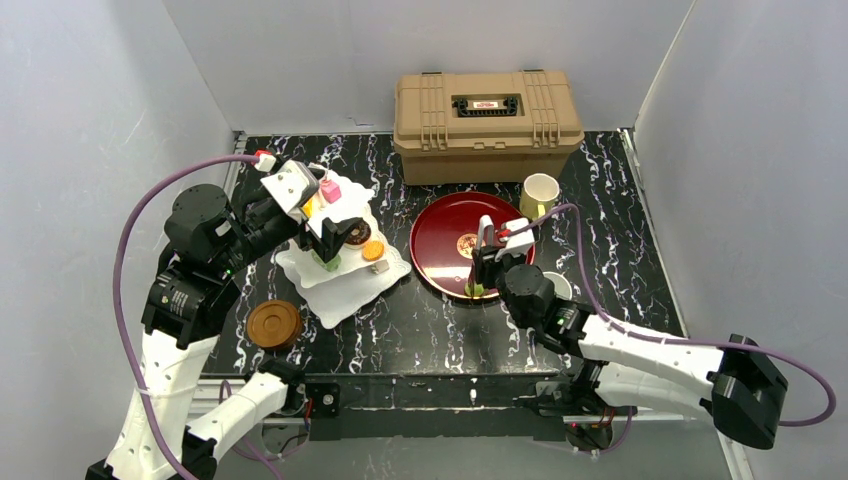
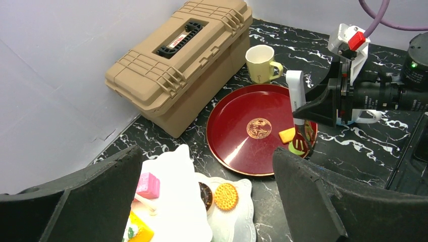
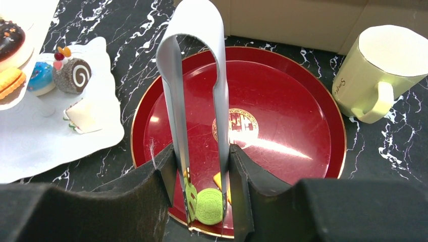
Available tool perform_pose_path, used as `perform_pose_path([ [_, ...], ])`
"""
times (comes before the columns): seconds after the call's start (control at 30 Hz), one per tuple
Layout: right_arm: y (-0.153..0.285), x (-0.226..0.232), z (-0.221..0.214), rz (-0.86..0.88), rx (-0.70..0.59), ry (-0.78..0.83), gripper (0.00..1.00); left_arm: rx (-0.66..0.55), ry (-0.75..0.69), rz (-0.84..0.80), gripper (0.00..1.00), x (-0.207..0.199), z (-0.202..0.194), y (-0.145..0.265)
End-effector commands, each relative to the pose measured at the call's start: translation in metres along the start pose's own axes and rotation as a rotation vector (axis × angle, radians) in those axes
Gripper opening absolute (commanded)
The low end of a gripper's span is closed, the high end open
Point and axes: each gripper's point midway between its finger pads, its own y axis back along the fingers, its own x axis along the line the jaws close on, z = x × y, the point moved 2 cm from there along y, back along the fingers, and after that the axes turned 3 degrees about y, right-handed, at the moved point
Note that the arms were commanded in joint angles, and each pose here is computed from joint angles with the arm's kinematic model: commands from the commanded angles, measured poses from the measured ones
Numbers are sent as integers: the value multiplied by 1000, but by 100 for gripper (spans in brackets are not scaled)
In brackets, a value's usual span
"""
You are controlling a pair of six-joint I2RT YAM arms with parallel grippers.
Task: Serve the afternoon tea
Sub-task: Adjust the dessert on the tray.
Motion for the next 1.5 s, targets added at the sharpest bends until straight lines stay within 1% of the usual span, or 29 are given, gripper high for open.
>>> perform_pose_path([
  [0.0, -7, 1, 18, -31, -98, -86, 47, -15, -5, 1, 99, 1, 4, 0],
  [0.23, -13, 4, 20, -35, -116, -58, 46, -14, -1, -3, 99, 0, 4, 0],
  [0.47, -18, -1, 21, -57, -117, -3, 48, -18, 1, -3, 99, 0, 5, 0],
  [0.73, -19, -13, 11, -77, -98, 1, 50, -20, 2, -6, 99, 0, 6, -1],
  [0.9, -27, -21, 25, -87, -125, -21, 51, -18, 4, -10, 99, -1, 5, -1],
  [1.07, -40, -22, 34, -63, -128, -26, 51, -16, 6, -12, 99, -1, 5, -2],
  [1.2, -48, -12, 33, -19, -112, -11, 54, -14, 4, -8, 99, 0, 4, -1],
  [1.37, -53, -5, 33, 8, -106, -4, 53, -13, 1, -6, 99, 0, 4, -1],
  [1.47, -53, -5, 41, 7, -124, -5, 51, -13, 0, -5, 99, 0, 3, -1],
])
